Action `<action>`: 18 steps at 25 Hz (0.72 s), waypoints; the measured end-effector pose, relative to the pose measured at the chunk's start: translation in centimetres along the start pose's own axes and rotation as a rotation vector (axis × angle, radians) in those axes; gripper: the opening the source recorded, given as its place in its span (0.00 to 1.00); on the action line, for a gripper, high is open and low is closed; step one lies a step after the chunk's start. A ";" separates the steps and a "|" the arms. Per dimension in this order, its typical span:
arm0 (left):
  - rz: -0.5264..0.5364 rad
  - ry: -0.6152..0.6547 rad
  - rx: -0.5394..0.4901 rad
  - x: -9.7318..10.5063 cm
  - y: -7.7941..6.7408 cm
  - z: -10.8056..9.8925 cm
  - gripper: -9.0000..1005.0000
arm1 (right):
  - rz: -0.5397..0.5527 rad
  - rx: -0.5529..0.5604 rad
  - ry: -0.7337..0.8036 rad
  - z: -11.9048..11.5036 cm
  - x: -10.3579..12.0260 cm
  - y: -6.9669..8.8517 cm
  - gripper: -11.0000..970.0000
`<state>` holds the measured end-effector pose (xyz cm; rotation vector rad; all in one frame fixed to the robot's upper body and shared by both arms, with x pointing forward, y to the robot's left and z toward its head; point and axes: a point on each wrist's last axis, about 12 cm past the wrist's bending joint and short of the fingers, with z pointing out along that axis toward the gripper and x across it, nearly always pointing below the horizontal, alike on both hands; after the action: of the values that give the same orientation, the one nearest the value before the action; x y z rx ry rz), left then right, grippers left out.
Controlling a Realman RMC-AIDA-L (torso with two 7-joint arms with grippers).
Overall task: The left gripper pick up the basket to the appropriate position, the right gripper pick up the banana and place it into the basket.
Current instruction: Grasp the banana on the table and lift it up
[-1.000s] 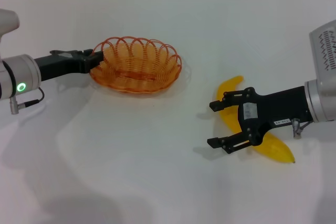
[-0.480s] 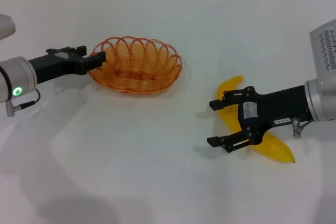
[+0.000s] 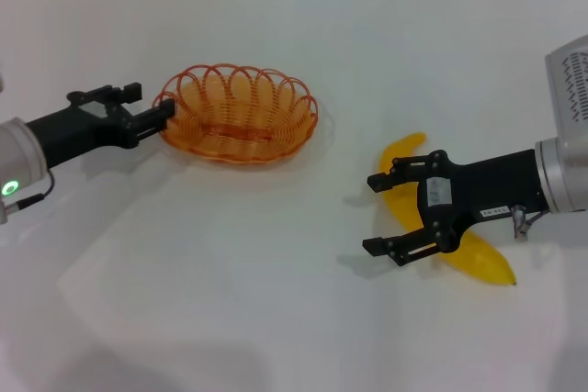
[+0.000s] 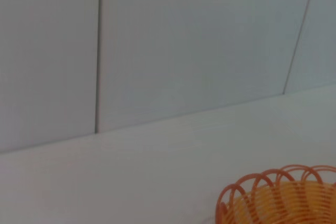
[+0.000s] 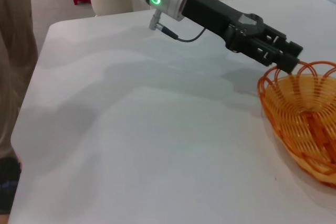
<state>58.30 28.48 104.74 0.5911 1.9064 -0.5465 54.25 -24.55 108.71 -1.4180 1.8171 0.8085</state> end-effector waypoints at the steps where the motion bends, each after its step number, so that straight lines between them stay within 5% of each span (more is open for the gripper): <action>1: 0.005 -0.015 -0.004 0.2 0.0 -0.3 0.61 | 0.000 0.000 -0.001 0.0 0.0 0.0 0.87; 9: 0.095 -0.105 0.027 2.0 -0.8 -3.0 0.61 | 0.007 0.013 -0.012 -0.2 -0.2 -0.1 0.87; 18: 0.082 -0.004 0.161 4.3 -2.3 -4.4 0.61 | -0.026 0.040 -0.021 -0.6 -0.8 -0.2 0.87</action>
<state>52.23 30.02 102.67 0.7686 1.8365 -0.6515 54.46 -24.61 109.75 -1.3998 1.7860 0.7673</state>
